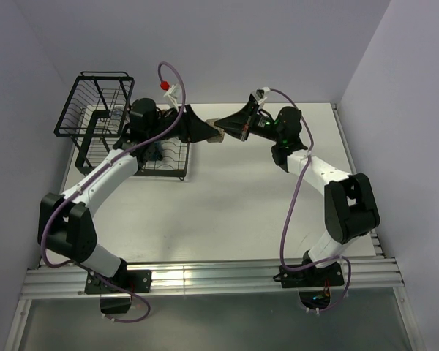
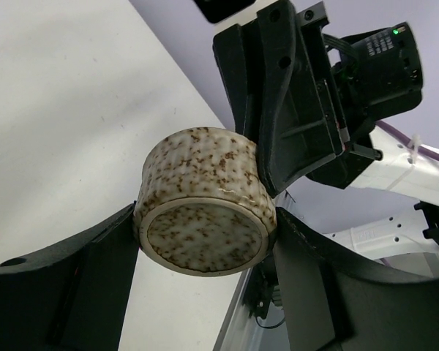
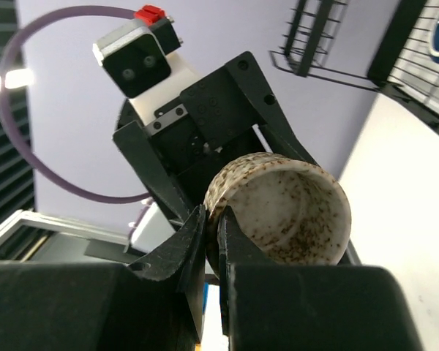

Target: Load the cups into the dish rack

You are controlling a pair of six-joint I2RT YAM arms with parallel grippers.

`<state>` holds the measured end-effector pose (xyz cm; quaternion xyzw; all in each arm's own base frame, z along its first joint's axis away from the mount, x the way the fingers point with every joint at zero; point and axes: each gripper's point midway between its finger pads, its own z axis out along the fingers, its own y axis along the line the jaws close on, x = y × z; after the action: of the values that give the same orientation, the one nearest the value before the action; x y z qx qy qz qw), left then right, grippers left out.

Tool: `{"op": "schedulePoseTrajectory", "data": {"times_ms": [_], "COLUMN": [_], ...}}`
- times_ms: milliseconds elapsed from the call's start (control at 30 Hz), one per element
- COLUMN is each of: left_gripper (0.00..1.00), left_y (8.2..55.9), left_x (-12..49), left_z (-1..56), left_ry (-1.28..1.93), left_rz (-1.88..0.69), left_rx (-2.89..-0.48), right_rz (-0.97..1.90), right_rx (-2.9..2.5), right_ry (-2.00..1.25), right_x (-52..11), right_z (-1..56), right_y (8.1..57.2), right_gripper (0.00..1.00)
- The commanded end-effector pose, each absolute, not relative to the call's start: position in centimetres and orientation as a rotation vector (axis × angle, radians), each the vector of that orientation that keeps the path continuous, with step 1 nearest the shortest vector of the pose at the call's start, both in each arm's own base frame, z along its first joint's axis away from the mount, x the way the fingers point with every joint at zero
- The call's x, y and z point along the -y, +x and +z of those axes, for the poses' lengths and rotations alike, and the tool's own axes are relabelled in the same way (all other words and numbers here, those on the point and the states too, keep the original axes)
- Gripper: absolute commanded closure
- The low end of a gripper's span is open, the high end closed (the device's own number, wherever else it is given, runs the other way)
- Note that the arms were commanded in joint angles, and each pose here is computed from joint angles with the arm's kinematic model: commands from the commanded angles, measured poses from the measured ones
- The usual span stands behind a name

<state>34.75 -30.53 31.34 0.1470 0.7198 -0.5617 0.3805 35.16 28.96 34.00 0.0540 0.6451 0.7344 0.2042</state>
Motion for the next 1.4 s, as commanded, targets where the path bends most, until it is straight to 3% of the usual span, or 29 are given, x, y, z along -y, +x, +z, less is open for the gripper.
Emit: {"op": "schedulePoseTrajectory", "data": {"times_ms": [0,167,333,500,867,1133,1367], "left_gripper": [1.0,1.0,1.0,1.0,1.0,1.0,1.0], "left_y": [33.9,34.2,34.4,35.0,38.0,44.7,48.0], "left_x": [31.0,30.2,29.6,28.9,25.2,19.9,18.1], "left_z": [33.4,33.8,34.2,34.6,32.9,28.6,24.4], "left_ry": [0.422,0.396,0.371,0.339,0.157,-0.064,-0.11], "left_rz": [-1.361,-1.303,-1.29,-1.254,-1.052,-0.62,-0.423], "left_rx": [-1.792,-1.808,-1.806,-1.808,-1.94,-2.102,-2.233], "right_rz": [1.948,1.718,1.642,1.563,1.056,0.877,0.833], "right_rx": [-1.754,-1.841,-1.843,-1.876,-1.989,-2.025,-2.055], "right_ry": [0.037,0.11,0.134,0.194,0.449,0.472,0.453], "right_x": [-29.8,-28.9,-28.1,-27.3,-21.1,-18.7,-18.3], "right_z": [36.9,35.1,35.2,34.3,29.7,27.7,26.8], "right_y": [34.3,36.0,36.5,37.2,39.9,39.8,39.5], "right_gripper": [0.88,0.72,0.64,0.62,0.61,0.61,0.61]}}
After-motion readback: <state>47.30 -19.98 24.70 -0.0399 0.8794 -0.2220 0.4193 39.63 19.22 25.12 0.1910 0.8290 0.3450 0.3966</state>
